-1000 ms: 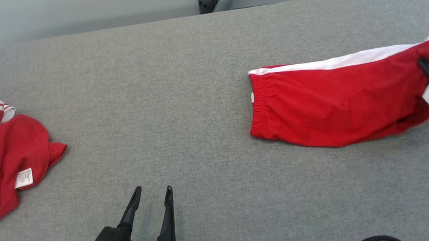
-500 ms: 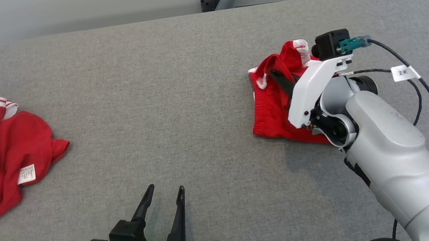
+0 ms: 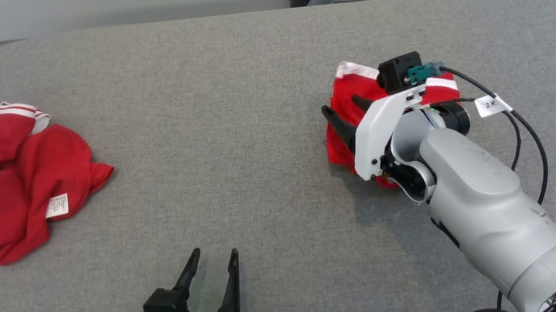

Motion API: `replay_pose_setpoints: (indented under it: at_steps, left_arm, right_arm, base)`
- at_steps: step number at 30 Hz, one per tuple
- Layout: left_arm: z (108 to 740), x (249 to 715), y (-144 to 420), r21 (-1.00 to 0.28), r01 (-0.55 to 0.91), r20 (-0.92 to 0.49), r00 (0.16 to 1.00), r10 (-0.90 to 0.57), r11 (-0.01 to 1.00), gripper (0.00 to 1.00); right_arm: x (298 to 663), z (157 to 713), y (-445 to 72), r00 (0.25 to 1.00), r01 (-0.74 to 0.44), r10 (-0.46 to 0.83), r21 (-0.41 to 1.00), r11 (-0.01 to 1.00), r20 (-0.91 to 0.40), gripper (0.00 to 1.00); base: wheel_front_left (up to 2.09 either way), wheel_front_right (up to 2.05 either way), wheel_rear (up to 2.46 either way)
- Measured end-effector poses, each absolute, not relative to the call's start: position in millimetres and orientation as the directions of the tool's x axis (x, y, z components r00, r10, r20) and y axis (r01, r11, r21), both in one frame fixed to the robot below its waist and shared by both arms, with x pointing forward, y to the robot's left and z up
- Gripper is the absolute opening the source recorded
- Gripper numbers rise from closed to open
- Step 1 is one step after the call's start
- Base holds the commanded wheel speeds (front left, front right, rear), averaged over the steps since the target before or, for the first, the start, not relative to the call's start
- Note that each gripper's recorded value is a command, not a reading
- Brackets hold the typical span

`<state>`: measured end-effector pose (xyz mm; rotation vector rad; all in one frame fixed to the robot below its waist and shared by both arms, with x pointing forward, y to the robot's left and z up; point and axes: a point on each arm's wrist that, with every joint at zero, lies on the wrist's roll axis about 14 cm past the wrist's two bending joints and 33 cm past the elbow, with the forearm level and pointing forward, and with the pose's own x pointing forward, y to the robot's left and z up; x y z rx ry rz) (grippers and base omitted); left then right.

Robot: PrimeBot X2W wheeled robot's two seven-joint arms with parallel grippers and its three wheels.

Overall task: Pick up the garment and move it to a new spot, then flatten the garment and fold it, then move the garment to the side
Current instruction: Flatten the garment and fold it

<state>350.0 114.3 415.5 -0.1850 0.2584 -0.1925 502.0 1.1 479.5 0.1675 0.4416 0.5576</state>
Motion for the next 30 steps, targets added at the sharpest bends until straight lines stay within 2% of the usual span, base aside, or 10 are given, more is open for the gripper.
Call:
replay_pose_setpoints:
  at_steps: [3, 9, 14, 17, 20, 25, 30]
  left_arm:
    - [416.5, 346.5, 119.2, -0.205, 0.150, -0.233, 0.952, -0.197, 0.967, 1.00]
    - [422.5, 338.6, 131.0, -0.207, 0.105, -0.216, 0.965, -0.150, 0.973, 1.00]
    - [427.0, 329.2, 134.2, -0.218, 0.082, -0.202, 0.971, -0.127, 0.973, 1.00]
    - [430.9, 325.7, 131.7, -0.224, 0.086, -0.189, 0.973, -0.129, 0.971, 1.00]
    - [437.2, 326.6, 128.7, -0.223, 0.098, -0.166, 0.977, -0.137, 0.970, 1.00]
    - [442.4, 323.3, 129.1, -0.220, 0.101, -0.146, 0.980, -0.135, 0.970, 1.00]
    - [449.7, 324.1, 134.5, -0.207, 0.092, -0.119, 0.986, -0.119, 0.974, 1.00]
  right_arm:
    - [500.5, 496.7, -0.8, 0.789, -0.512, 0.550, 0.199, 0.835, -0.275, 1.00]
    - [492.4, 516.4, -42.7, 0.858, -0.491, 0.497, 0.083, 0.867, -0.127, 1.00]
    - [474.2, 524.8, -121.4, 0.937, -0.349, 0.349, 0.001, 0.937, 0.001, 1.00]
    - [454.5, 525.4, -166.1, 0.965, -0.259, 0.262, -0.091, 0.962, 0.030, 1.00]
    - [428.3, 528.1, -199.3, 0.984, -0.157, 0.165, -0.114, 0.981, 0.069, 1.00]
    - [377.8, 514.1, -225.0, 0.997, -0.036, 0.042, -0.093, 0.995, 0.066, 1.00]
    - [331.2, 484.0, -247.8, 0.996, 0.086, -0.087, -0.051, 0.995, -0.012, 1.00]
  base:
    - [0.00, 0.00, 0.00]
    - [0.00, 0.00, 0.00]
    - [0.00, 0.00, 0.00]
    - [0.00, 0.00, 0.00]
    - [0.00, 0.00, 0.00]
    - [0.00, 0.00, 0.00]
    - [0.00, 0.00, 0.00]
